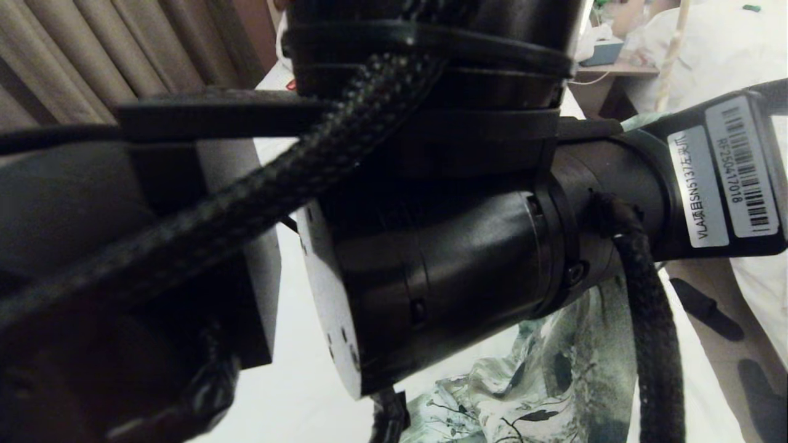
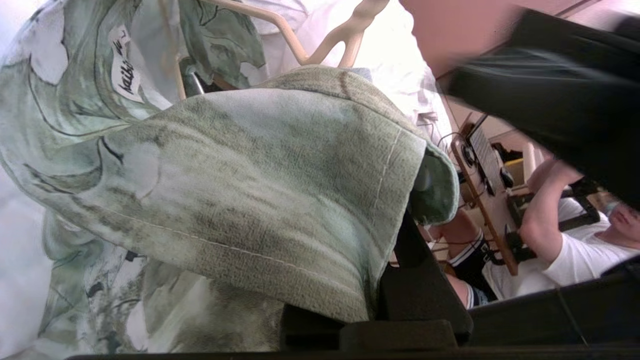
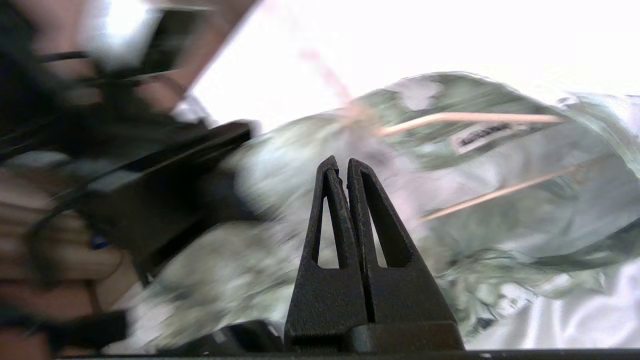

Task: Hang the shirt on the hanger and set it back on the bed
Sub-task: Hook the other side of the shirt onto the hanger

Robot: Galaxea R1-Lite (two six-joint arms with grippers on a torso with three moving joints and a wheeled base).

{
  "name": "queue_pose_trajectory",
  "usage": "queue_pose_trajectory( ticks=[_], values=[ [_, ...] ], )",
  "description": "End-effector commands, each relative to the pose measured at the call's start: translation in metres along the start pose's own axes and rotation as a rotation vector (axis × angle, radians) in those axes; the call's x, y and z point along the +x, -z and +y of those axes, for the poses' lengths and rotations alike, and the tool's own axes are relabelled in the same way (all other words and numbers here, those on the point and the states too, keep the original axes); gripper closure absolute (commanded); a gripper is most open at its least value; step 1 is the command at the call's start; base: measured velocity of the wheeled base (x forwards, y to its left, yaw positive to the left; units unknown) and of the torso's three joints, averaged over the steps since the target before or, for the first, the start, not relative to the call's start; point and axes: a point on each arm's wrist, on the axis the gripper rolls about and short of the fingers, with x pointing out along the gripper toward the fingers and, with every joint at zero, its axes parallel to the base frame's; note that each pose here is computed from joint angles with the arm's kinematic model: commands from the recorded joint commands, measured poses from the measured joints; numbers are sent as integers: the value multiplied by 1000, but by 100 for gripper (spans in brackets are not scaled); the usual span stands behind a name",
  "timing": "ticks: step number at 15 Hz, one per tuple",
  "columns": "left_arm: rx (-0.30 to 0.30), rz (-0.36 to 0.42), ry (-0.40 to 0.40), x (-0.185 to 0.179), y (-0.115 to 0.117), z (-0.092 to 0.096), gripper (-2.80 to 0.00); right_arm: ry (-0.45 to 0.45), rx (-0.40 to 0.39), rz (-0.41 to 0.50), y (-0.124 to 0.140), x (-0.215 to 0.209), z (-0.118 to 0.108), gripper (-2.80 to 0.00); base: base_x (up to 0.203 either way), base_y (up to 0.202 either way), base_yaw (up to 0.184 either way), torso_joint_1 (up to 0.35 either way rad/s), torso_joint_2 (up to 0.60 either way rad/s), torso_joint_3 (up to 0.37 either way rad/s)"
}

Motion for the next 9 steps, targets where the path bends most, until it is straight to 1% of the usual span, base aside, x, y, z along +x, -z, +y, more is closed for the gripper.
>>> queue_pose_trajectory(
  ticks=[1,3,5,6,8,9],
  values=[
    [-3,-8,2,-2,-1,0,0,24,29,63,2,26,-14,0,0,0,0,0,0,0],
    [-5,-14,6,-4,-3,-1,0,58,43,122,5,39,-22,0,0,0,0,0,0,0],
    [-4,-13,2,-4,-3,0,0,33,58,128,6,38,-26,0,0,0,0,0,0,0],
    [-4,-14,2,-4,-3,0,0,26,70,125,5,37,-32,0,0,0,0,0,0,0],
    [-4,-14,-2,-4,-3,1,0,67,60,136,5,35,-45,0,0,0,0,0,0,0],
    [-4,-16,-6,-3,-3,2,0,104,62,146,6,31,-45,0,0,0,0,0,0,0]
  ],
)
